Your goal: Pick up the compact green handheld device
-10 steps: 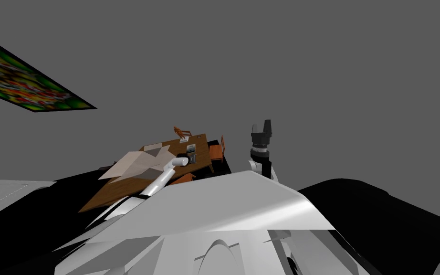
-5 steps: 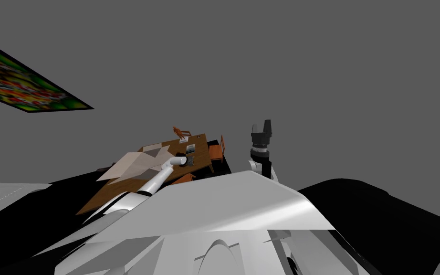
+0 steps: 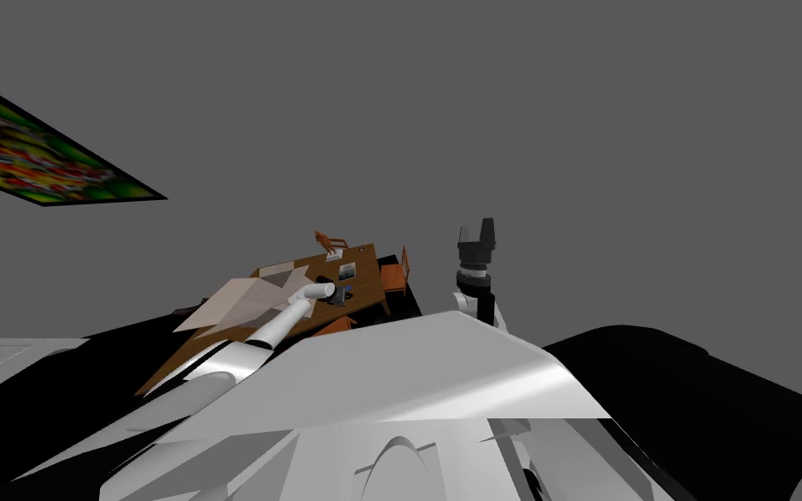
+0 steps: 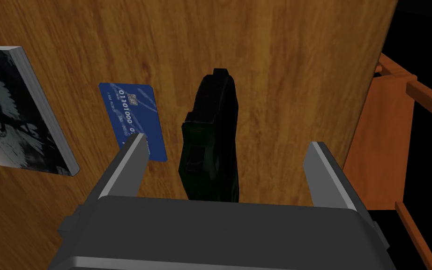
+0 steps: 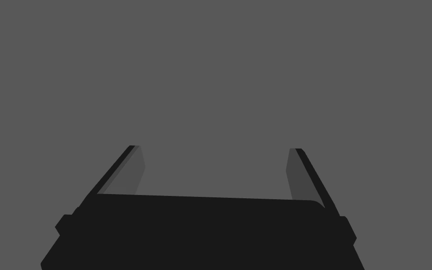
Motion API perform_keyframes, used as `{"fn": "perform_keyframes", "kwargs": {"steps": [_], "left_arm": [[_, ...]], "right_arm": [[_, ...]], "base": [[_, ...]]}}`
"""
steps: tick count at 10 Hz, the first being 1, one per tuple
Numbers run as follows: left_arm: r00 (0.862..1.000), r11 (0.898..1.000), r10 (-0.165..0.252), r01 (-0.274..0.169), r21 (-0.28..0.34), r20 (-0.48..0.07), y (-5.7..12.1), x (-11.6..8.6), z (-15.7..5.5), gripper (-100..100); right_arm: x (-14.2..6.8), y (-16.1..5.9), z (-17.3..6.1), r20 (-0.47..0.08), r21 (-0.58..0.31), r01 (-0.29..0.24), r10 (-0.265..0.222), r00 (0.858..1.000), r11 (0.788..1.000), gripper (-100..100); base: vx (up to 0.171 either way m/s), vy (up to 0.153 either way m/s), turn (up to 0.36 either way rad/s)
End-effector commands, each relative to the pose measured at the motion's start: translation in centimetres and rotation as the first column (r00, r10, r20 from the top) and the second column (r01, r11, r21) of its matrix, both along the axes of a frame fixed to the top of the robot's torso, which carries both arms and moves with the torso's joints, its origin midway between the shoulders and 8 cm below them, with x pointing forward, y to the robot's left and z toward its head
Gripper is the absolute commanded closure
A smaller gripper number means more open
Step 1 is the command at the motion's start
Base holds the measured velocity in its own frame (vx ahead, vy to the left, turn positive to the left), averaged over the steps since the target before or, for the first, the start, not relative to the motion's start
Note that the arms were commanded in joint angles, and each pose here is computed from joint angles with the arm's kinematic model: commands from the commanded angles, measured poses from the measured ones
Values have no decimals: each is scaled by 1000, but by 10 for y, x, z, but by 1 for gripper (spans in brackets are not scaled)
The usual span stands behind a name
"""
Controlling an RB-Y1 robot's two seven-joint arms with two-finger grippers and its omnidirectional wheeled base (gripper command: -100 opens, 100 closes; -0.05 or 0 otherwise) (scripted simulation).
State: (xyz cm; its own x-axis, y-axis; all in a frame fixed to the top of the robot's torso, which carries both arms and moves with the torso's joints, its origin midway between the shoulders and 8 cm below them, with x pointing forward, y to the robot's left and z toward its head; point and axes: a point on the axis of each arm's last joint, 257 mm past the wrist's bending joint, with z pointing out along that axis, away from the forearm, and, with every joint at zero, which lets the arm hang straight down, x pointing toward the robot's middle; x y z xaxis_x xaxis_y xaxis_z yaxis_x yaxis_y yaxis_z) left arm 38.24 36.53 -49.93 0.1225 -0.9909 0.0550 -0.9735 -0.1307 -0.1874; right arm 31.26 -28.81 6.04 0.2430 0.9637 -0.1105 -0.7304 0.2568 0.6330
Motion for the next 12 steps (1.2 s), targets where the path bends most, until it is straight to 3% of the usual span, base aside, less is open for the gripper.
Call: {"fn": "perform_keyframes", "kwargs": {"steps": [1, 6, 8, 9, 10, 11, 12], "left_arm": [[998, 999, 31, -30, 22, -51, 18, -9, 1, -100], [981, 992, 113, -101, 77, -157, 61, -30, 10, -100], [980, 991, 116, -104, 80, -160, 64, -31, 11, -100], [980, 991, 118, -106, 81, -163, 65, -32, 11, 0], [979, 988, 138, -126, 92, -150, 79, -30, 12, -100], [979, 987, 143, -130, 89, -147, 80, -28, 13, -100], [979, 985, 152, -138, 101, -139, 92, -28, 12, -100]], "right_arm": [[0, 0, 0, 0, 0, 0, 0, 1000, 1000, 0], [0, 0, 0, 0, 0, 0, 0, 1000, 1000, 0], [0, 0, 0, 0, 0, 0, 0, 1000, 1000, 0], [0, 0, 0, 0, 0, 0, 0, 1000, 1000, 0], [0, 0, 0, 0, 0, 0, 0, 1000, 1000, 0], [0, 0, 0, 0, 0, 0, 0, 1000, 1000, 0], [0, 0, 0, 0, 0, 0, 0, 1000, 1000, 0]], "base": [[-2, 5, -14], [-3, 7, -20], [-2, 4, -13], [0, 0, 0], [-21, -6, -149], [-24, -4, -91], [-33, -12, -142]]}}
